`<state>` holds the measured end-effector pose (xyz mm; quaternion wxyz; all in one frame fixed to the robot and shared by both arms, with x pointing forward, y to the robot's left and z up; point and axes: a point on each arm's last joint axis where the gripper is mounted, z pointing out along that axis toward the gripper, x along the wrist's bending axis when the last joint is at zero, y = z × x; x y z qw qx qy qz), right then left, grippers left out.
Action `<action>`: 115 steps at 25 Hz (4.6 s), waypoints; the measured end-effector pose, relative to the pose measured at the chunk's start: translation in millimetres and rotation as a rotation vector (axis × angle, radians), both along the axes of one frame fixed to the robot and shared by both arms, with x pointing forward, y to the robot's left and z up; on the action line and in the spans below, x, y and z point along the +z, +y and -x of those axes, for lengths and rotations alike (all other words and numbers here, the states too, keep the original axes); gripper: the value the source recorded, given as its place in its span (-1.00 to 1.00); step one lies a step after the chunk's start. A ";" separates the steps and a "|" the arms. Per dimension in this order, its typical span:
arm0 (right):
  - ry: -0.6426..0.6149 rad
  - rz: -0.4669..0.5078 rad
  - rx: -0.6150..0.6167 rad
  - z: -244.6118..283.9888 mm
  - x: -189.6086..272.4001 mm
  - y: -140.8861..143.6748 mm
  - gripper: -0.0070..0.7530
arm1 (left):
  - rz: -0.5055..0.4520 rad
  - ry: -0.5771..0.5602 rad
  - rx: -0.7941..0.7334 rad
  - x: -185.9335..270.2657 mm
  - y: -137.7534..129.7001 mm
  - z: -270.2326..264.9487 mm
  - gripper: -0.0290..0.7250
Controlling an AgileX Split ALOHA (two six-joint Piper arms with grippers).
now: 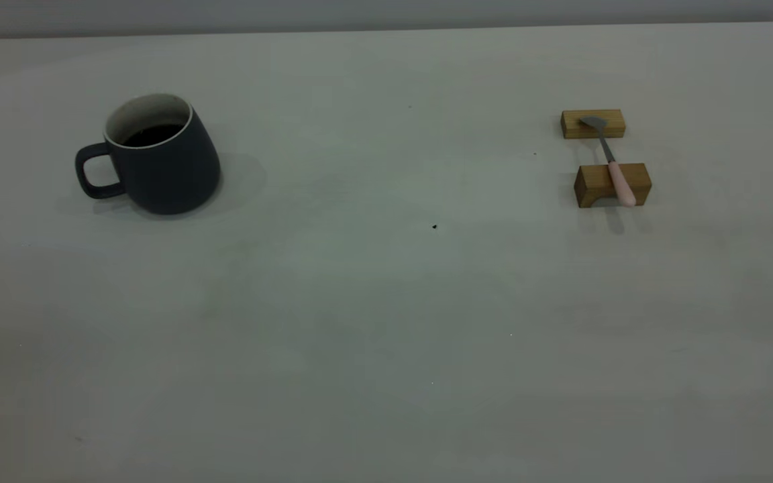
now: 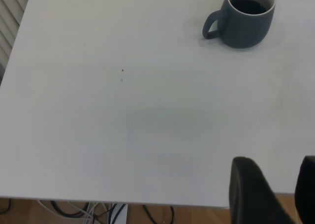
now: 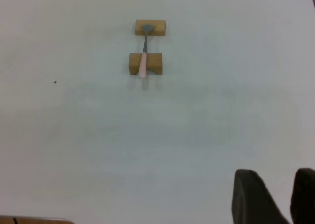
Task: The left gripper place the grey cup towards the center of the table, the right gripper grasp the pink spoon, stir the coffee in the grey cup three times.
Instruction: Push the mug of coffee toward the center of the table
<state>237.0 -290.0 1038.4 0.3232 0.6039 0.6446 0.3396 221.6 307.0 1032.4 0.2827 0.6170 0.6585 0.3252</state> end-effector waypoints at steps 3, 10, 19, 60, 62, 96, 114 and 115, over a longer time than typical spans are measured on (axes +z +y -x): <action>0.000 0.000 0.000 0.0 0.0 0.0 -0.36 | 0.000 0.000 0.000 0.0 0.0 0.0 -0.13; 0.000 0.000 0.000 0.0 0.0 0.0 -0.36 | 0.000 0.000 0.000 0.0 0.0 0.0 -0.13; 0.000 0.000 0.000 0.0 0.0 0.0 -0.36 | 0.037 0.166 0.037 11.6 0.9 -35.0 -0.13; 0.000 -0.001 0.000 0.0 0.0 0.1 -0.36 | -0.432 0.829 -0.799 -152.8 -27.7 -432.7 0.80; 0.000 -0.001 0.000 0.0 0.0 0.1 -0.36 | -0.443 0.841 -0.817 -163.2 -29.2 -434.5 0.78; 0.000 -0.001 0.000 0.0 0.0 0.1 -0.36 | -0.627 0.673 -1.099 -204.7 -126.9 -432.8 -0.37; 0.000 -0.001 0.000 0.0 0.0 0.1 -0.36 | -0.606 0.556 -1.139 -207.5 -188.7 -417.8 -0.08; 0.000 -0.001 0.000 0.0 0.0 0.1 -0.36 | -0.605 0.556 -1.139 -207.5 -189.8 -417.4 -0.04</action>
